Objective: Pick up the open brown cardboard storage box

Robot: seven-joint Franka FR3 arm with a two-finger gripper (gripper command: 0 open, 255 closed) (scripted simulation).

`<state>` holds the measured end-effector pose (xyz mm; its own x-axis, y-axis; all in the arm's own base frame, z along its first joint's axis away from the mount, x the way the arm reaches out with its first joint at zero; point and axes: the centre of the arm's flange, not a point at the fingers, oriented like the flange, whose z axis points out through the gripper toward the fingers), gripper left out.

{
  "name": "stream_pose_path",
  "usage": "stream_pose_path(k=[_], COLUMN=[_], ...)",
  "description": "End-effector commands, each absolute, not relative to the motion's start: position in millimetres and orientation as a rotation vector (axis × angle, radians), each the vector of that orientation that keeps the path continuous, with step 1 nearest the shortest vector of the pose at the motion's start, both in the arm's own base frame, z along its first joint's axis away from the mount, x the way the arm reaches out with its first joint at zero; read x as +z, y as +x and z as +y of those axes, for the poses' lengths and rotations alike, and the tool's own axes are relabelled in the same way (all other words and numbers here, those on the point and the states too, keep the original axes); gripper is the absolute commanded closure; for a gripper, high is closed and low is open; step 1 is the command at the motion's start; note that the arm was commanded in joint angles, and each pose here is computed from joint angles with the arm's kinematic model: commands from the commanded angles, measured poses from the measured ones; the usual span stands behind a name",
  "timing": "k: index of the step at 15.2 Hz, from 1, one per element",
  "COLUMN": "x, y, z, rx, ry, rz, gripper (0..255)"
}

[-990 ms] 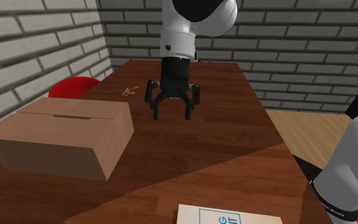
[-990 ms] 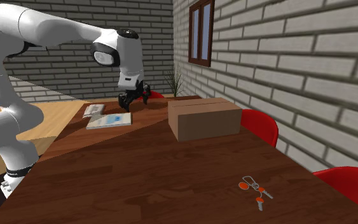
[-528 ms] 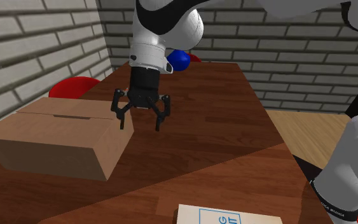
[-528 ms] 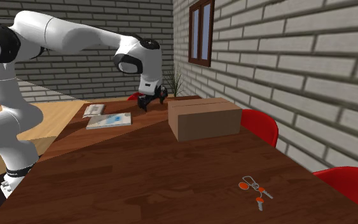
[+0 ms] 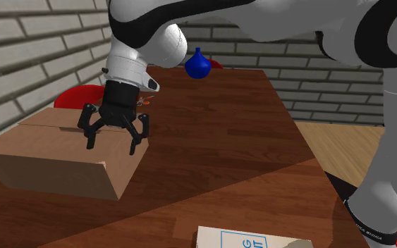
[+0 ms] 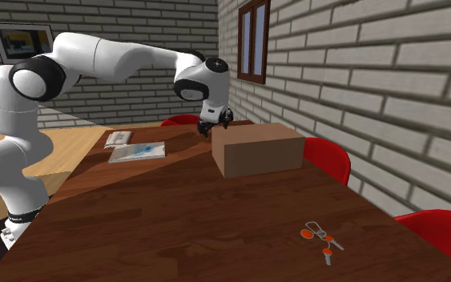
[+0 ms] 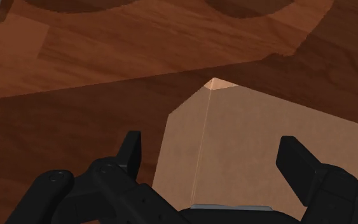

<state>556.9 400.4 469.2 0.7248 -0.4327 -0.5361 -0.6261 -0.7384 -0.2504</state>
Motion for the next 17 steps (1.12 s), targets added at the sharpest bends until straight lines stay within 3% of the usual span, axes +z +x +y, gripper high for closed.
stream_pose_path(k=[1, 6, 16, 17], x=[461.9, 449.4, 408.7, 411.8], y=[574.8, 616.1, 618.9, 619.9], z=[417.9, 460.5, 463.2, 461.6], rx=[0.658, 0.712, 0.715, 0.715], ry=[-2.475, -2.387, -2.381, -2.380], rz=[0.845, 0.912, 0.916, 0.916], gripper=[0, 0, 0, 255])
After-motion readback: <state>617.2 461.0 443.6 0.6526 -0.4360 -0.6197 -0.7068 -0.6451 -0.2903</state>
